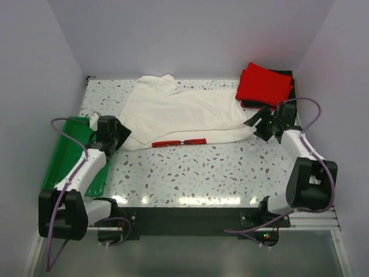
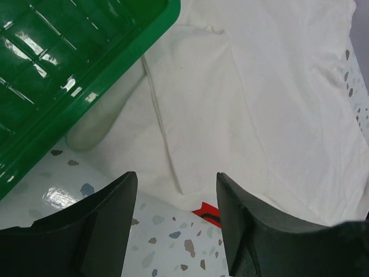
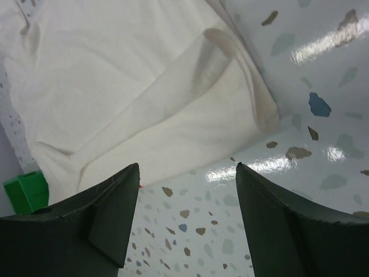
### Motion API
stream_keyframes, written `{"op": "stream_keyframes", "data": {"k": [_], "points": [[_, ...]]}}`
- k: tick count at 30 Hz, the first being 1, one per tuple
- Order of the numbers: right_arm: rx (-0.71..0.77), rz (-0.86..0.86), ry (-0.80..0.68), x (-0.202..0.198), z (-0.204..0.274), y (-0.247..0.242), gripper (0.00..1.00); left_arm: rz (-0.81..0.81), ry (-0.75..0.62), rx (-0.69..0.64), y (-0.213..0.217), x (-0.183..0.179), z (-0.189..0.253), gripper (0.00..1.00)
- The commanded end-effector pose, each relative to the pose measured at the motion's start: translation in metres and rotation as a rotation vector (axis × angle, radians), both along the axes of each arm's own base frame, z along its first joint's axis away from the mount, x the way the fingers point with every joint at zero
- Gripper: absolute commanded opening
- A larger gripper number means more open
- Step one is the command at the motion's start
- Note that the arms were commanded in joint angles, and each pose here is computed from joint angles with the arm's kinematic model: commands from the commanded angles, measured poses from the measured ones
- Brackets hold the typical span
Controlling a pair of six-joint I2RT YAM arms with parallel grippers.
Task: Fold and stack the t-shirts
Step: Fold the tshirt
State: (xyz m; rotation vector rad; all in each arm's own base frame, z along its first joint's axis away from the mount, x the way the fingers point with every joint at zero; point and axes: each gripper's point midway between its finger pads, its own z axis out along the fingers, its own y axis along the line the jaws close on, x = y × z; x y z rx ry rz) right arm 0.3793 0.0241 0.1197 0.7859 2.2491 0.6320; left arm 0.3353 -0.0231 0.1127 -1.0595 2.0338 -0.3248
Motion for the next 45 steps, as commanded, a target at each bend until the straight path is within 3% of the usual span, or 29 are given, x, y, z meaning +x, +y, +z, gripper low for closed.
{"op": "stream_keyframes", "data": {"k": [1, 22, 27, 37, 42, 45], "points": [[-0.028, 0.006, 0.043, -0.013, -0.021, 0.0, 0.7, 0.08, 0.028, 0.016, 0.002, -0.007, -0.016, 0.6], [-0.039, -0.012, 0.126, -0.005, -0.061, -0.003, 0.7, 0.24, 0.198, 0.122, 0.032, -0.011, -0.074, 0.57], [-0.04, -0.019, 0.142, -0.003, -0.069, -0.002, 0.68, 0.247, 0.222, 0.127, 0.033, -0.014, -0.082, 0.46], [-0.069, -0.063, 0.138, 0.009, -0.077, -0.009, 0.59, 0.227, 0.24, 0.127, 0.03, -0.012, -0.09, 0.38], [-0.061, -0.091, 0.124, 0.021, -0.08, -0.011, 0.5, 0.208, 0.234, 0.124, 0.028, -0.01, -0.089, 0.19], [-0.054, -0.105, 0.125, 0.024, -0.084, -0.012, 0.35, 0.189, 0.225, 0.112, 0.024, -0.008, -0.087, 0.06]]}}
